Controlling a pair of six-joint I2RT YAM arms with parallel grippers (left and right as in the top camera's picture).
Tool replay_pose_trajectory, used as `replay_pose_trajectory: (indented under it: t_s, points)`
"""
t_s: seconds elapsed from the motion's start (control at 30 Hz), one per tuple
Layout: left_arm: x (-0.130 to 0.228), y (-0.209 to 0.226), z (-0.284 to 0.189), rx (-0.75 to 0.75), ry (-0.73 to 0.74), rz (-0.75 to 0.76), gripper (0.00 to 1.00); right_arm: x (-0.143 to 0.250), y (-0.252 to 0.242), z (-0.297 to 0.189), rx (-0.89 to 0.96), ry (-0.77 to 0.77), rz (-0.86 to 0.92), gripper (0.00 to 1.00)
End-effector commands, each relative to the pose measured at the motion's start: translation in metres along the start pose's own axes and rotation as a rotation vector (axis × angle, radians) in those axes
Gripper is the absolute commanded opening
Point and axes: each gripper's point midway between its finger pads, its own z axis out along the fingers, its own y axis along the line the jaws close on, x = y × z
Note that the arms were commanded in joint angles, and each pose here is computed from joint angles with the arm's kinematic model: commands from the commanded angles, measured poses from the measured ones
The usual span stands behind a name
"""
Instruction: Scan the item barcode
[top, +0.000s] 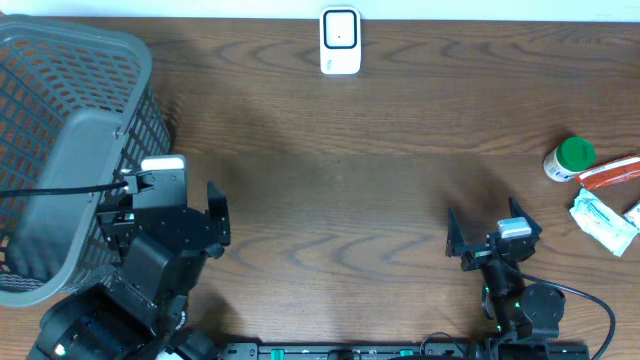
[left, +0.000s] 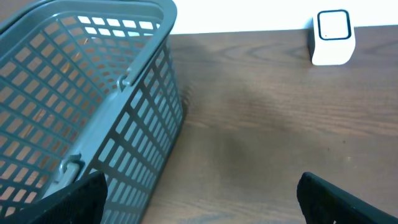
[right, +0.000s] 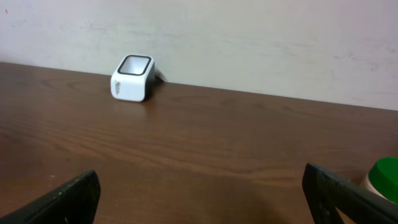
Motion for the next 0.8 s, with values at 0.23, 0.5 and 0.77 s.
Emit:
replay_pose_trajectory:
  t_s: [0.23, 0.5, 0.77]
  points:
    - [-0.007, 0.009, 0.018, -0.054, -0.082, -0.105, 0.98, 0.000, 0.002, 0.000, -0.008, -0.001, 0.012, 0.99]
    - [0.016, 0.014, 0.050, -0.021, -0.198, -0.253, 0.98, 0.000, 0.002, 0.000, -0.008, -0.001, 0.012, 0.99]
    - [0.055, 0.021, 0.071, 0.013, -0.287, -0.305, 0.98, 0.000, 0.002, 0.000, -0.008, -0.001, 0.012, 0.99]
